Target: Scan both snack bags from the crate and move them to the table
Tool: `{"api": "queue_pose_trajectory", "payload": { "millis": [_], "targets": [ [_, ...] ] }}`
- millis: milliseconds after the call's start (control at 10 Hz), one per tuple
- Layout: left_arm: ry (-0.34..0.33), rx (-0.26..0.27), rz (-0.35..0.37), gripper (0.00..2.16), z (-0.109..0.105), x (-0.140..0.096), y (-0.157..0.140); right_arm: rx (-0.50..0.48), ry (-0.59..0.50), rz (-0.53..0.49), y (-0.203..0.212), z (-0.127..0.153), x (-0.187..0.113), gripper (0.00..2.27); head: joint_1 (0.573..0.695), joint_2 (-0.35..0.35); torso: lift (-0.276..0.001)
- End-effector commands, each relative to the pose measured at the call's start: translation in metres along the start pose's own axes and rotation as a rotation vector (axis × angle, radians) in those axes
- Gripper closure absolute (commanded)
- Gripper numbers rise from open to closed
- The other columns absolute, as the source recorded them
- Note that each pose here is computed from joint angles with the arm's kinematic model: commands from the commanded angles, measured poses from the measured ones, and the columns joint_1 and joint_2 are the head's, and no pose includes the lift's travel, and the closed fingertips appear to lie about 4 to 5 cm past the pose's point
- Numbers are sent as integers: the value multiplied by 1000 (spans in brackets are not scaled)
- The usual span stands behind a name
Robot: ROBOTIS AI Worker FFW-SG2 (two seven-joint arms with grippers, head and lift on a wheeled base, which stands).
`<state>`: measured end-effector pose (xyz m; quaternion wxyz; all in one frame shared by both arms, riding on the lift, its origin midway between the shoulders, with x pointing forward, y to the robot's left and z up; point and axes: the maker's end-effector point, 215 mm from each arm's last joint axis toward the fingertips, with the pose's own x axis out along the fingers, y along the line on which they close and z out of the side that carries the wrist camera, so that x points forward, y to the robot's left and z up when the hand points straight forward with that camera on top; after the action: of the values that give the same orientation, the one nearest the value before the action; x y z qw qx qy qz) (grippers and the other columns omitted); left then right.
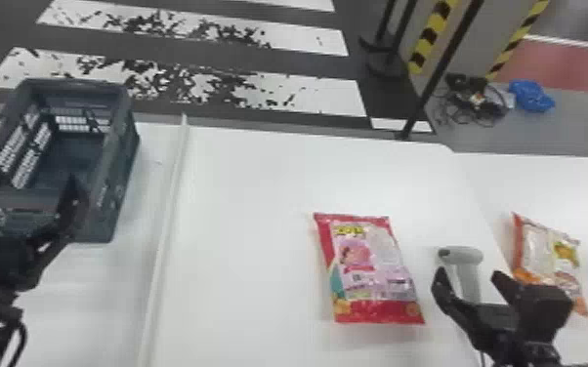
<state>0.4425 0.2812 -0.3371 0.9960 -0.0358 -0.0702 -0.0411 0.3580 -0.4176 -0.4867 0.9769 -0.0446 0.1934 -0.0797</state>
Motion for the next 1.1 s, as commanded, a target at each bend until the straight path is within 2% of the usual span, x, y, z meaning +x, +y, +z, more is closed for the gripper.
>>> {"api": "queue_pose_trajectory", "payload": {
  "millis": [0,400,500,600,700,800,900,1000],
  "targets": [
    [4,-4,-1,73,-3,-1,-2,1,8,-8,-8,-8,7,66,695,-191,-87],
    [19,-5,-4,73,-10,-6,-8,-20,63,-13,-26,-40,27,76,695,-234,-87],
    [22,-6,-3,73,-11,-7,-9,-20,63,-9,-26,-43,29,157,695,-240,-87],
    [26,-6,-2,73,-13,-9,-9,-22,63,4,-25,-43,32,370,695,-246,-87],
    [28,-9,-3,73,-14,-10,-11,-20,68,10,-23,-45,34,775,695,-246,-87],
    [33,-13,-1,73,-16,-12,-11,-13,83,6,-24,-48,37,1838,695,-246,-87],
    [40,-14,0,73,-19,-14,-11,-17,87,6,-23,-49,37,2165,695,-248,-87],
    [43,-14,0,73,-20,-16,-11,-24,86,6,-23,-49,36,2243,695,-251,-87]
  ]
}}
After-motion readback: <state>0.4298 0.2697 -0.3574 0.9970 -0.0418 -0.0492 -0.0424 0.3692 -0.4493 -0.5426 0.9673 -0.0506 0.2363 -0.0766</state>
